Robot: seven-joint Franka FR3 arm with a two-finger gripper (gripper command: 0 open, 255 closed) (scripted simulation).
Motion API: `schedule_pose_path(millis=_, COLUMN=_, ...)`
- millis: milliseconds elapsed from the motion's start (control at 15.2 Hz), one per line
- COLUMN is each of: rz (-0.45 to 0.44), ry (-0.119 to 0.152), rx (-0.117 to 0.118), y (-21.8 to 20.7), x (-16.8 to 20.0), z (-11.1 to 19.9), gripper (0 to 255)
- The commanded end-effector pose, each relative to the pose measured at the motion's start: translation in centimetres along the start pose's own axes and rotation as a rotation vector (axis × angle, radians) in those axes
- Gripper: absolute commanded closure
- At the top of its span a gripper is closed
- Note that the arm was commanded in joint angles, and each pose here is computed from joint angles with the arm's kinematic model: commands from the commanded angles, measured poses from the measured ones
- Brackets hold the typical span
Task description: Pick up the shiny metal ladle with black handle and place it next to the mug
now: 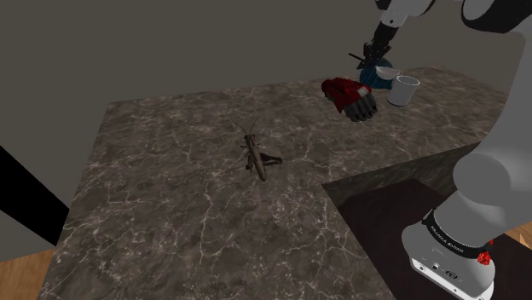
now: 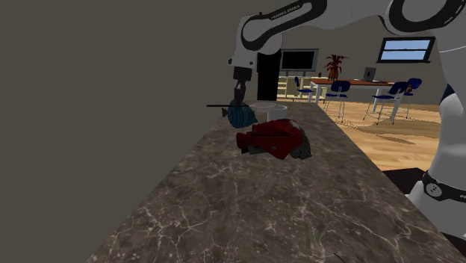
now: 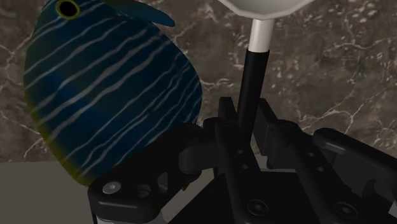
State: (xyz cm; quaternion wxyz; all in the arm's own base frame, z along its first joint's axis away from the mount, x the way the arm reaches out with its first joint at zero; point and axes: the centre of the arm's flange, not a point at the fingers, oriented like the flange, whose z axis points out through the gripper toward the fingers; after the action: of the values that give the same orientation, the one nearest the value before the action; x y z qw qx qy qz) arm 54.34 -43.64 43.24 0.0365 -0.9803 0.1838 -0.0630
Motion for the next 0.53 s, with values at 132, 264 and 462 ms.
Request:
schedule_pose_path(millis=132, rz=0.0, ry=0.0, rx=0.0, y=0.2, x=-0.2, z=2.1, gripper=255)
schedule_pose_path(millis=264, rz=0.0, ry=0.0, rx=0.0, y=0.3, x=-0.3, z=3.1, gripper=255)
schedule_pose_path(millis=462, rz=0.0, ry=0.0, rx=0.0, y=0.4, x=-0.5, z=4.7, gripper=255)
